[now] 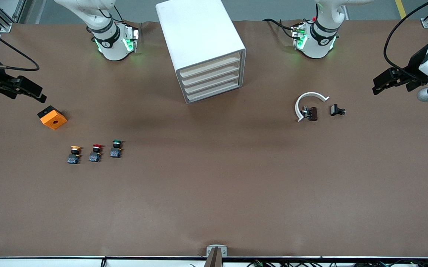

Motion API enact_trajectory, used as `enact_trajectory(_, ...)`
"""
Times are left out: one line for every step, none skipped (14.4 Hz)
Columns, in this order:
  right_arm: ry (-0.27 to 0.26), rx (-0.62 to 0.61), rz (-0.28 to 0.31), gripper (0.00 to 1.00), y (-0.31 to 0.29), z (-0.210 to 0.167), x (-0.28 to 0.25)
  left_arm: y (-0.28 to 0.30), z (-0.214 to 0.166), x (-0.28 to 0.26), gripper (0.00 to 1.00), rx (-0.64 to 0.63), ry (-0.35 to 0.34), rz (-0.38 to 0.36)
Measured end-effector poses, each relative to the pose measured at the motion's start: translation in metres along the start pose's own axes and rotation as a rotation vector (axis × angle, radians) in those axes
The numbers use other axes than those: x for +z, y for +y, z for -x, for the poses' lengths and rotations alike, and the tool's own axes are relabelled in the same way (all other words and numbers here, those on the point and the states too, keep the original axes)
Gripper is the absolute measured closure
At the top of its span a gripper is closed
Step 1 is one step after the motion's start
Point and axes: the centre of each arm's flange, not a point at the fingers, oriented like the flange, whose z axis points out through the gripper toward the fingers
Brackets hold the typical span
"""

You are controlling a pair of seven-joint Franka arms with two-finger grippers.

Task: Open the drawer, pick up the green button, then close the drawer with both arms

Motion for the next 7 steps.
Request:
enact_trajectory(0.003,0.009,-0.005,0.0,0.006,-0.001,-0.002,0.0,0.0,-0.002,0.0,-0.001,0.004,0.001)
enact_trajectory(0.007,0.013,-0.008,0.0,0.008,-0.002,-0.004,0.0,0.0,-0.004,0.0,-0.001,0.008,0.001)
enact_trajectory(0.011,0.01,-0.01,0.0,0.006,-0.001,-0.006,0.0,0.0,-0.005,0.0,-0.001,0.01,0.002)
enact_trajectory(0.013,0.002,-0.011,0.0,0.002,-0.001,-0.007,0.0,0.0,-0.005,0.0,-0.001,0.011,0.002)
enact_trajectory(0.014,-0.006,-0.011,0.0,-0.002,0.0,-0.007,0.0,0.0,-0.005,0.0,-0.001,0.011,0.002)
enact_trajectory(0.014,-0.01,-0.011,0.0,-0.005,0.001,-0.007,0.0,0.0,-0.005,0.0,-0.001,0.011,0.002)
enact_trajectory(0.014,-0.01,-0.011,0.0,-0.005,0.001,-0.007,0.0,0.0,-0.005,0.0,-0.001,0.01,0.002)
